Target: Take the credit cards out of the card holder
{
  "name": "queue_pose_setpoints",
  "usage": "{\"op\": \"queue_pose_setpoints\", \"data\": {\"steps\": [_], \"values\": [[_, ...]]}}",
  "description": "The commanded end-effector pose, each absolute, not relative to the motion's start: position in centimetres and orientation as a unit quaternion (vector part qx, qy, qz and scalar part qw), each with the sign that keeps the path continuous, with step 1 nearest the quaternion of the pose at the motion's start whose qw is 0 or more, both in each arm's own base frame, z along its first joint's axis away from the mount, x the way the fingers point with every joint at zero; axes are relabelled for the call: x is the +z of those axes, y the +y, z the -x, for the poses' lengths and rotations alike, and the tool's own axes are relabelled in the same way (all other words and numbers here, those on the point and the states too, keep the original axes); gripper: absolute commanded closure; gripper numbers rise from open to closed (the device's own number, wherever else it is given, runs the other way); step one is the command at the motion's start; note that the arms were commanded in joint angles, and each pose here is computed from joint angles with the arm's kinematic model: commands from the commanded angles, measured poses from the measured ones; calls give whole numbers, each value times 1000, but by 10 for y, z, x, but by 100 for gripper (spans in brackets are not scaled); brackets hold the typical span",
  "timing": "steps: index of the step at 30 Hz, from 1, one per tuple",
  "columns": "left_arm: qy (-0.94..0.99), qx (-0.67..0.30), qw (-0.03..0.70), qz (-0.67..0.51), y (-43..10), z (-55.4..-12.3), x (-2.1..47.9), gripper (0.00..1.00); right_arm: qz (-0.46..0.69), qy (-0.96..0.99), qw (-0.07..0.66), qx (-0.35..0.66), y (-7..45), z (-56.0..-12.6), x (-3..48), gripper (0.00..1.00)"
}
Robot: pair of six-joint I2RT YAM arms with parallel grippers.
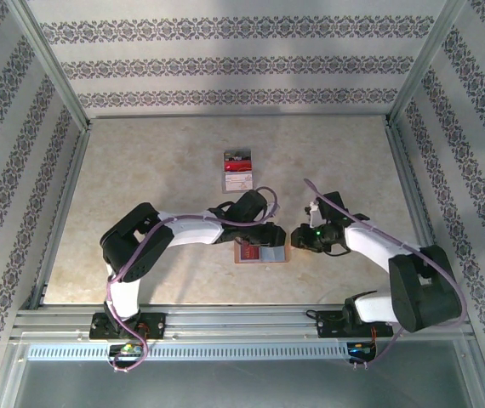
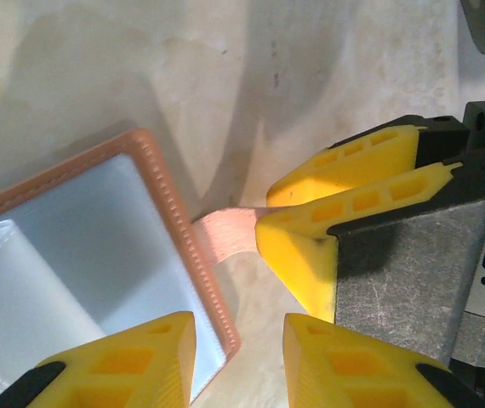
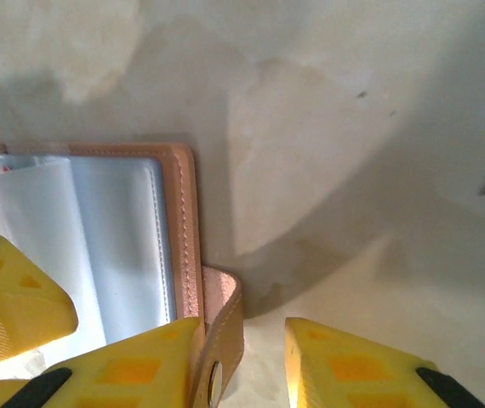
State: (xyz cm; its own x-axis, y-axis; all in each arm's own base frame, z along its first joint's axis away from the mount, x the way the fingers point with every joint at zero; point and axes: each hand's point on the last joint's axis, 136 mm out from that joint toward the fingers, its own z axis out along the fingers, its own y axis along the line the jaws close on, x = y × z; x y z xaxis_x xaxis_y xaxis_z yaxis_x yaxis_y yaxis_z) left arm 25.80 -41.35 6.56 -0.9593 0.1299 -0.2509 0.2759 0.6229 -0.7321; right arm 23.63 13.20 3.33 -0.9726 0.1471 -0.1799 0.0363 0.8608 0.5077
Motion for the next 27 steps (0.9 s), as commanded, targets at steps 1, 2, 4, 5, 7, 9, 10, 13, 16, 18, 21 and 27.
{"op": "queue_pose_setpoints", "data": {"steps": [1,2,4,5,7,9,10,13,16,18,21,27], "values": [[876,-451,101,-140,-436,-259,90,67,-67,957,119,257,121,-236,41,66],[875,-451,100,-141,-437,-259,90,67,-70,956,122,256,118,-236,42,65],[874,-455,96,-144,-441,-259,90,66,-77,954,134,257,112,-237,50,62],[872,-457,96,-146,-443,-260,92,66,-79,953,138,258,110,-237,52,61],[870,-461,92,-150,-447,-260,95,66,-86,950,152,258,104,-238,61,57],[867,-465,94,-155,-450,-262,101,66,-91,948,166,255,97,-239,69,52],[865,-468,95,-157,-452,-263,104,65,-96,946,175,254,94,-239,73,51],[859,-472,104,-169,-455,-265,119,65,-103,940,196,258,88,-240,85,48],[860,-462,123,-178,-449,-267,133,65,-98,933,211,275,92,-240,98,47],[863,-453,138,-174,-437,-270,140,65,-89,925,217,299,99,-241,108,47],[872,-435,160,-158,-411,-273,146,64,-75,911,223,339,111,-243,125,49],[890,-399,194,-108,-349,-275,147,63,-61,893,224,387,129,-245,148,52]]}}
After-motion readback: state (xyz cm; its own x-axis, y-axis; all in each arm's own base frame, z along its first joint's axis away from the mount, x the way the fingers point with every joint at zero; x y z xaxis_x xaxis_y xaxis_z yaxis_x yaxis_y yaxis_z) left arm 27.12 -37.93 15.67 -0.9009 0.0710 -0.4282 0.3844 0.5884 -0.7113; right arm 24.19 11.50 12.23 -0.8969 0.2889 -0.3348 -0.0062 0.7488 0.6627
